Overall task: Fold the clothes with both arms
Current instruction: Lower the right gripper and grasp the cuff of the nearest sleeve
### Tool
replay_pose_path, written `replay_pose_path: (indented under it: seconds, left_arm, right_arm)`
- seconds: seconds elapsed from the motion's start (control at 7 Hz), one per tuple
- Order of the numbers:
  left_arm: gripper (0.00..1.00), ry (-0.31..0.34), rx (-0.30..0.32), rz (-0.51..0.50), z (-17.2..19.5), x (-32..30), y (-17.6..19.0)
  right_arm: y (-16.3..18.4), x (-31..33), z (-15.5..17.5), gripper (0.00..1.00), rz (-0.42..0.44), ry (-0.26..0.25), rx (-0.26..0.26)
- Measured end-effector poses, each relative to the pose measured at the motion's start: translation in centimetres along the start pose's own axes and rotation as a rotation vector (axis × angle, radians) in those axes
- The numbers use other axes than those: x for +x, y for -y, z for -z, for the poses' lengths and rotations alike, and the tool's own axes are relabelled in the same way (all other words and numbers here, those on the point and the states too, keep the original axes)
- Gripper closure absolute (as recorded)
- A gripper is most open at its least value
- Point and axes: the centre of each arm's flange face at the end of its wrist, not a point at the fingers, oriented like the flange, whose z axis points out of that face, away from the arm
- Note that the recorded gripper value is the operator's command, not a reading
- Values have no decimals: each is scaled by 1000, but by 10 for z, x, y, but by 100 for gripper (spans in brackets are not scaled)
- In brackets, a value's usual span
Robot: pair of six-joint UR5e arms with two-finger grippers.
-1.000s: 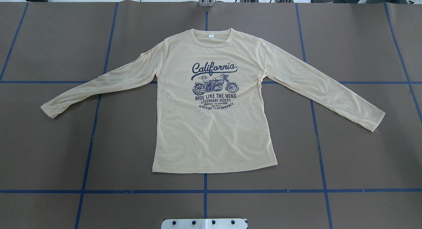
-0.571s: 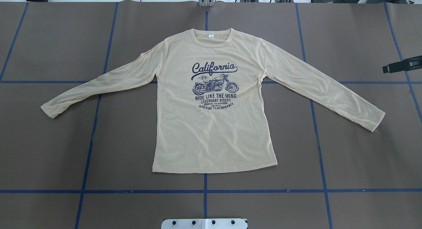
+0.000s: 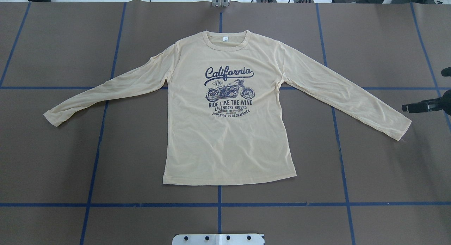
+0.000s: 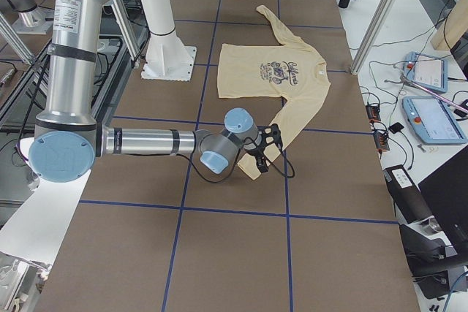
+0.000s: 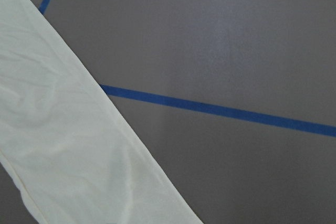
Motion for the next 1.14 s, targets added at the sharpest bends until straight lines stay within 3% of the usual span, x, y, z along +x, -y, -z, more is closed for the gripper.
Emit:
replay_pose_path:
  seconds: [0.86, 1.14]
  left_arm:
    - [0, -3, -4, 0, -2, -1, -2]
    - [0, -3, -6, 1, -2, -1, -3]
  right_arm:
    - [-26, 3, -36, 23, 32, -42, -35]
    - [-30, 4, -42, 39, 37, -55, -41]
